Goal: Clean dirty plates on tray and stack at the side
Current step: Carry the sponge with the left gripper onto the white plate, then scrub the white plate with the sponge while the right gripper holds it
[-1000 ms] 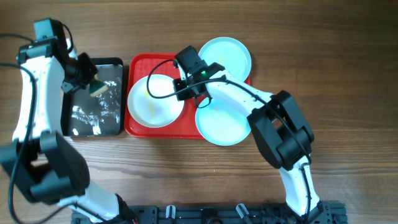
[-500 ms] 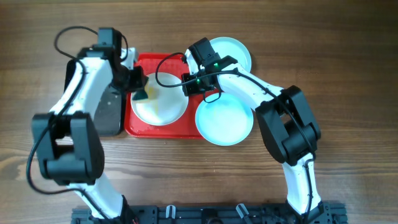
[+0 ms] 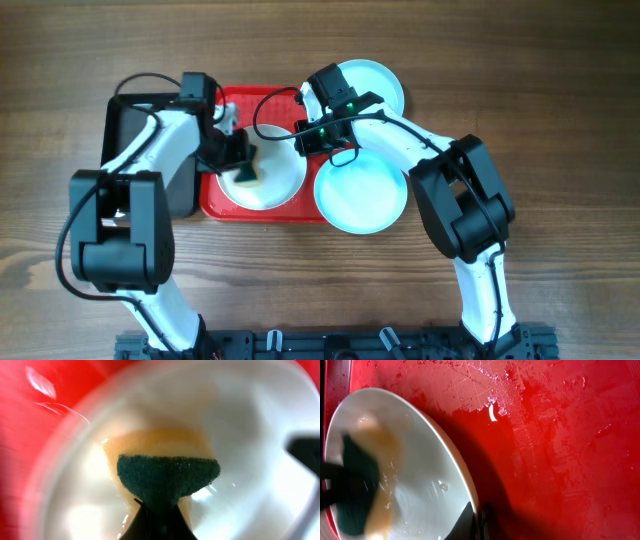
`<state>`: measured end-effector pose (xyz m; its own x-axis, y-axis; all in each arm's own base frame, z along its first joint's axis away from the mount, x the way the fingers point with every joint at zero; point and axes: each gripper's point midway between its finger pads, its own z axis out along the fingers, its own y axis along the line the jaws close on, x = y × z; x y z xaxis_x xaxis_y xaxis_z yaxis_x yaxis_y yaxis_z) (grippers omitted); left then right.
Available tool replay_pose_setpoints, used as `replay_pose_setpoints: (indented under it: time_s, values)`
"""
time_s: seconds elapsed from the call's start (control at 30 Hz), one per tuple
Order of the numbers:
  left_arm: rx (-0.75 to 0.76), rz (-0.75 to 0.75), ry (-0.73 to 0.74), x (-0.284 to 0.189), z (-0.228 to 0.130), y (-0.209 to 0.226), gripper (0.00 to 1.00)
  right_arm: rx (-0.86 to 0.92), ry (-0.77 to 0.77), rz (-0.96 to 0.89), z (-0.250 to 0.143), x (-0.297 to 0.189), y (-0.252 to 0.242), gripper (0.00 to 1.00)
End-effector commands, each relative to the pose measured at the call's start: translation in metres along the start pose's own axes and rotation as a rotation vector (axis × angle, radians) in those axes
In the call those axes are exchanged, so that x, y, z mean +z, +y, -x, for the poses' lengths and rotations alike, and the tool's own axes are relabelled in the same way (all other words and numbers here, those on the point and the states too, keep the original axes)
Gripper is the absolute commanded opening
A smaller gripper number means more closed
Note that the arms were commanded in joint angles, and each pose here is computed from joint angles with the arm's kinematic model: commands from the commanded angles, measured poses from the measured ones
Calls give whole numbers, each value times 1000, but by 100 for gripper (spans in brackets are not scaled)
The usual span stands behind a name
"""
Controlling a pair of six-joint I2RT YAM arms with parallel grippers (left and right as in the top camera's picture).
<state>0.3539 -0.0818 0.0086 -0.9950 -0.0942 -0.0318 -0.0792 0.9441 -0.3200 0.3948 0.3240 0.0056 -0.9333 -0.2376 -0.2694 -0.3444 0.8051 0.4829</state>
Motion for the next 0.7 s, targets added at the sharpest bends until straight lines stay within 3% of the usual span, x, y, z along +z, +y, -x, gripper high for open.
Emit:
replay_pose_setpoints:
  time_s: [0.0,0.13,0.2,0.37,0.5,0.67]
  values:
    - [18,-134,214,30,-58,-45,4,38,64,36,-18,20,1,4]
    - [68,-110,244,34,-70,-57,4,38,64,36,-18,20,1,4]
    - [39,-32,208,36,-62,-43,4,37,63,36,-18,20,1,4]
    - [-161,230,-20,30,-11,20,4,37,63,36,-18,20,1,4]
    - [-261,297,-226,20,33,40,4,38,65,35,-19,20,0,4]
    - [-386,375,-356,3,55,53,4,39,68,31,-20,20,0,4]
